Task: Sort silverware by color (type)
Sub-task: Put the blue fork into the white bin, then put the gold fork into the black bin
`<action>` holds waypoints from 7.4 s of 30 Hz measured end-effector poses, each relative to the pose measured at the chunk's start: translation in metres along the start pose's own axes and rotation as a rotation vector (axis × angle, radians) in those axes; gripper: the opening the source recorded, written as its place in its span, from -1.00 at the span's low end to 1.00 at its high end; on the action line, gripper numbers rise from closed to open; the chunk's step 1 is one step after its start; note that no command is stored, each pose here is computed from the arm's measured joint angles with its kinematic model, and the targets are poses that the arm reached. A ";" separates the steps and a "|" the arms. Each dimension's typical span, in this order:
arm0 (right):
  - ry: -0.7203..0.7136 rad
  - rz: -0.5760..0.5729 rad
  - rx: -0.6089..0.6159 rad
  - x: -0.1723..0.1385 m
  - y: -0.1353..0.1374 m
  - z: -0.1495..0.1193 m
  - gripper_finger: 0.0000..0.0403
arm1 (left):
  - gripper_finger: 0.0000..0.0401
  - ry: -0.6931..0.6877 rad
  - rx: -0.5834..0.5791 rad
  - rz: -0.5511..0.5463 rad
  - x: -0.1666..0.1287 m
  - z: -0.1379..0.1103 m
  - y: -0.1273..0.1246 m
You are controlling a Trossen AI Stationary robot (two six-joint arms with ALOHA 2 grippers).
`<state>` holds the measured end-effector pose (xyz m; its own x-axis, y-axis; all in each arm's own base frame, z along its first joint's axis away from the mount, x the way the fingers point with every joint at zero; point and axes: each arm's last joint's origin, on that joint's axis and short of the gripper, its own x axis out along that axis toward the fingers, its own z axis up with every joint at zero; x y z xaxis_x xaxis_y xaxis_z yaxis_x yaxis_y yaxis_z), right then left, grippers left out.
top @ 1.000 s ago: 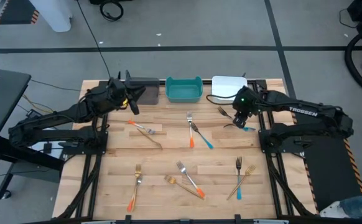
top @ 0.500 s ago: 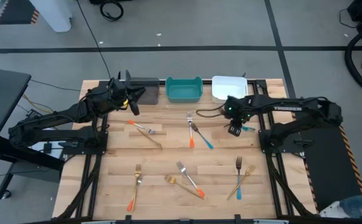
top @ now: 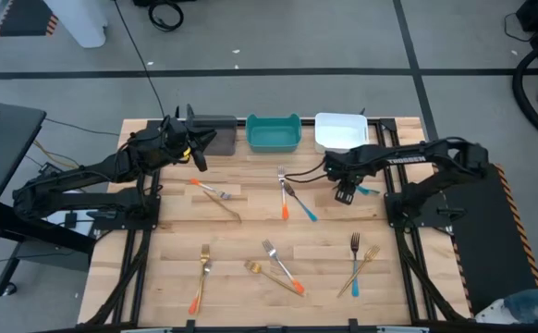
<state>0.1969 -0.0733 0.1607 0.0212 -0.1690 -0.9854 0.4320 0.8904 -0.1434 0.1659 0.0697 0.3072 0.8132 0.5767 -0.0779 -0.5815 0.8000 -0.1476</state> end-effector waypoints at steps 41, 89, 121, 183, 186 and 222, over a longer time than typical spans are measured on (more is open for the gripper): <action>-0.786 -0.462 0.326 -0.113 -0.097 0.088 -0.95 | -0.68 0.020 0.059 0.004 0.000 -0.002 0.000; -0.705 -0.409 0.447 -0.127 -0.123 0.076 -0.55 | -0.68 0.654 0.488 -0.181 0.017 -0.072 0.003; -0.731 -0.277 0.438 -0.127 -0.102 0.081 -0.55 | -0.68 0.901 0.844 -0.615 0.031 -0.177 -0.013; -0.612 -0.293 0.389 -0.120 -0.104 0.072 -0.55 | -0.68 0.890 1.010 -0.636 0.036 -0.172 -0.019; -0.612 -0.293 0.389 -0.120 -0.104 0.072 -0.55 | -0.68 0.919 1.032 -0.675 0.037 -0.179 -0.019; -0.549 -0.297 0.383 -0.116 -0.106 0.067 -0.55 | -0.69 0.776 0.926 -0.527 0.087 -0.142 -0.041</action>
<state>0.2090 -0.1764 0.2965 0.2600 -0.6570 -0.7076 0.7724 0.5812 -0.2559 0.2638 0.0631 0.1669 0.5670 0.1671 -0.8066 0.2594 0.8932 0.3673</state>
